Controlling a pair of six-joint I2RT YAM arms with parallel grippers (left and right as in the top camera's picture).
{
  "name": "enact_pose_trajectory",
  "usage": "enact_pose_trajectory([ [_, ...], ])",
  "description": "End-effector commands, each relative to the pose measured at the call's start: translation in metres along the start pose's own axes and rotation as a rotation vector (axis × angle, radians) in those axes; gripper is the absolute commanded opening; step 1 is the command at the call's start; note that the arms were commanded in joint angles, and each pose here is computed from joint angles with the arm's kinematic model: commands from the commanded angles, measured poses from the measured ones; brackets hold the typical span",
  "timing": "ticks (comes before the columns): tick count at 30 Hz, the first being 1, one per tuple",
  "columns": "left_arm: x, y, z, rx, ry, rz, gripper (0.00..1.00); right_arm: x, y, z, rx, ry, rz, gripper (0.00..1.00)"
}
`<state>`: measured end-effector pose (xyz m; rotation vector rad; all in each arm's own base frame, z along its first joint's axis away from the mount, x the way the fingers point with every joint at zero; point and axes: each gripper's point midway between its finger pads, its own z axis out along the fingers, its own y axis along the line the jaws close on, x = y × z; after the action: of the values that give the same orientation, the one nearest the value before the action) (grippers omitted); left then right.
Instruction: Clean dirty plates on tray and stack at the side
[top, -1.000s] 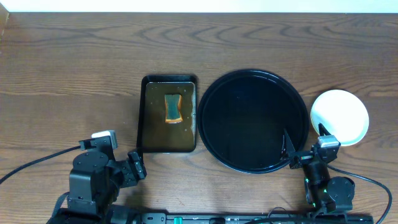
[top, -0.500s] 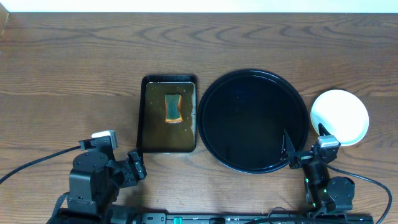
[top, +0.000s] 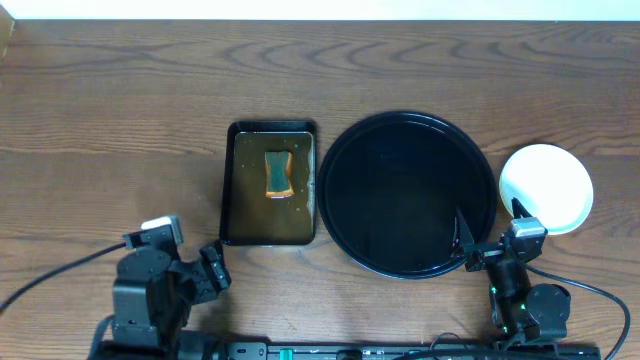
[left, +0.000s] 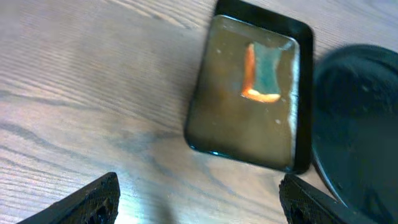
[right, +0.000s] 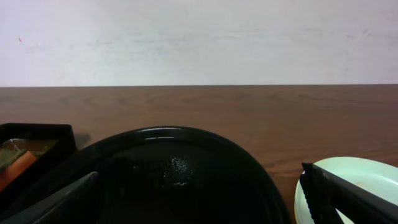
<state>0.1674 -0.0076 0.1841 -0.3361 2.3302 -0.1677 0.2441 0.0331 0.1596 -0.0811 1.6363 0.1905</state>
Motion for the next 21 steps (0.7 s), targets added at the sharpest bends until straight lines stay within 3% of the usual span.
enact_pose_trajectory([
  [1, 0.009, 0.013, 0.014, -0.035, -0.045, -0.013, 0.83, 0.0, 0.004, 0.0, -0.019, 0.0, -0.009, 0.99],
  [11, 0.005, 0.02, 0.062, 0.029, -0.315, -0.065, 0.83, 0.0, 0.004, 0.0, -0.019, 0.0, -0.009, 0.99],
  [21, -0.035, 0.013, 0.07, 0.116, -0.623, -0.081, 0.83, 0.0, 0.004, 0.0, -0.019, 0.0, -0.009, 0.99],
])
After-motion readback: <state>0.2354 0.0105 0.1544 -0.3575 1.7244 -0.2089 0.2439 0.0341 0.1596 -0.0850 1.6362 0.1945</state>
